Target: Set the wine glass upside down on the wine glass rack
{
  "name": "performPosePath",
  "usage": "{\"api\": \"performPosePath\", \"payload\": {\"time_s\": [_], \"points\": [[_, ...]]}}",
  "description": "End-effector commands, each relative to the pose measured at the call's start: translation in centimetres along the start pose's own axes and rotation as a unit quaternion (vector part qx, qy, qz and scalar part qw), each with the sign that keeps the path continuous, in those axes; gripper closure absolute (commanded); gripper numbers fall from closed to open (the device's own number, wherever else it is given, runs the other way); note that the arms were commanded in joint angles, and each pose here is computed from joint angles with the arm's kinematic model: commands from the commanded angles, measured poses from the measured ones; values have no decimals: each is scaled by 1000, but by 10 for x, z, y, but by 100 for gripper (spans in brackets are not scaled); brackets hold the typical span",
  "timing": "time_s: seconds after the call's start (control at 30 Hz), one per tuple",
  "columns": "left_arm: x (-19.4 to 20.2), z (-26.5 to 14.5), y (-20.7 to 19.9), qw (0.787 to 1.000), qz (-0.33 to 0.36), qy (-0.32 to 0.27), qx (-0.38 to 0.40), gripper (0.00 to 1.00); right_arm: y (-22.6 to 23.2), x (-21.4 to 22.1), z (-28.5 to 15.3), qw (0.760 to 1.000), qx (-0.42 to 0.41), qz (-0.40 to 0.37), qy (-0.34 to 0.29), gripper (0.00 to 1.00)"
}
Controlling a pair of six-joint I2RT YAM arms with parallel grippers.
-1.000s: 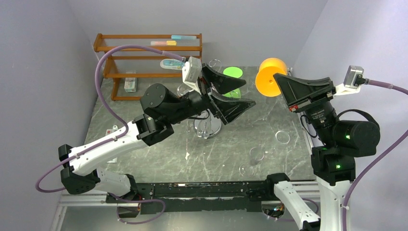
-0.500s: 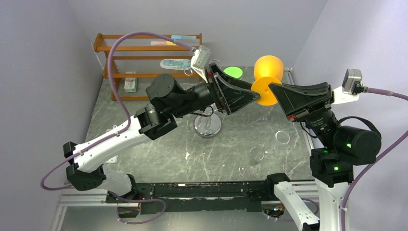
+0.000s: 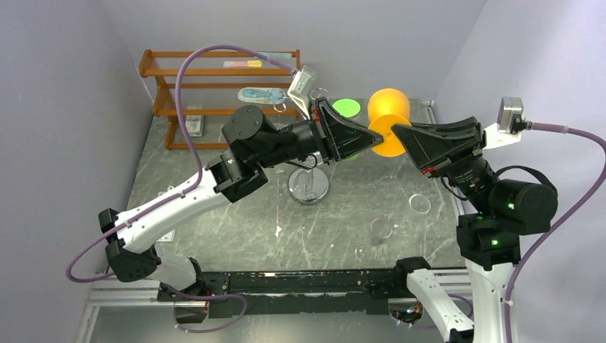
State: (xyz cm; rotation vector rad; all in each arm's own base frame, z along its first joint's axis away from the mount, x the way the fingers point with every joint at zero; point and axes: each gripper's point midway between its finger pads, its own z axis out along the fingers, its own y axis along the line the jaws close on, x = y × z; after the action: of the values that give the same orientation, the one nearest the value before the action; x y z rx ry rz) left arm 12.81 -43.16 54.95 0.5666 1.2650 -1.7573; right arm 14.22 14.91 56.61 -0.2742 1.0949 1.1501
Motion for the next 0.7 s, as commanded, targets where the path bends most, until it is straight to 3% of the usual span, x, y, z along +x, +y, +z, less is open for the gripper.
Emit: {"api": "performPosePath", "payload": {"time_s": [0.0,0.03,0.1,0.23,0.47,0.67], "points": [[-8,-8,-3,1000,3,-12,9,95,1,4,0,1000,-9,-4,7,72],[-10,-9,-2,1000,7,-15,6,95,-1,4,0,1000,-5,-4,4,58],[-18,-15,-2,1000,19,-25,-1,95,-4,1,-1,1000,6,-10,-5,40],[-33,-26,-6,998,40,-49,-9,95,-2,-2,-6,999,4,-12,-29,23],[-63,-50,-1,989,98,-87,-67,95,-10,-2,-11,998,24,-6,-52,18],[-96,-85,33,958,171,-131,-192,95,-15,0,-12,998,34,-3,-51,18]]}}
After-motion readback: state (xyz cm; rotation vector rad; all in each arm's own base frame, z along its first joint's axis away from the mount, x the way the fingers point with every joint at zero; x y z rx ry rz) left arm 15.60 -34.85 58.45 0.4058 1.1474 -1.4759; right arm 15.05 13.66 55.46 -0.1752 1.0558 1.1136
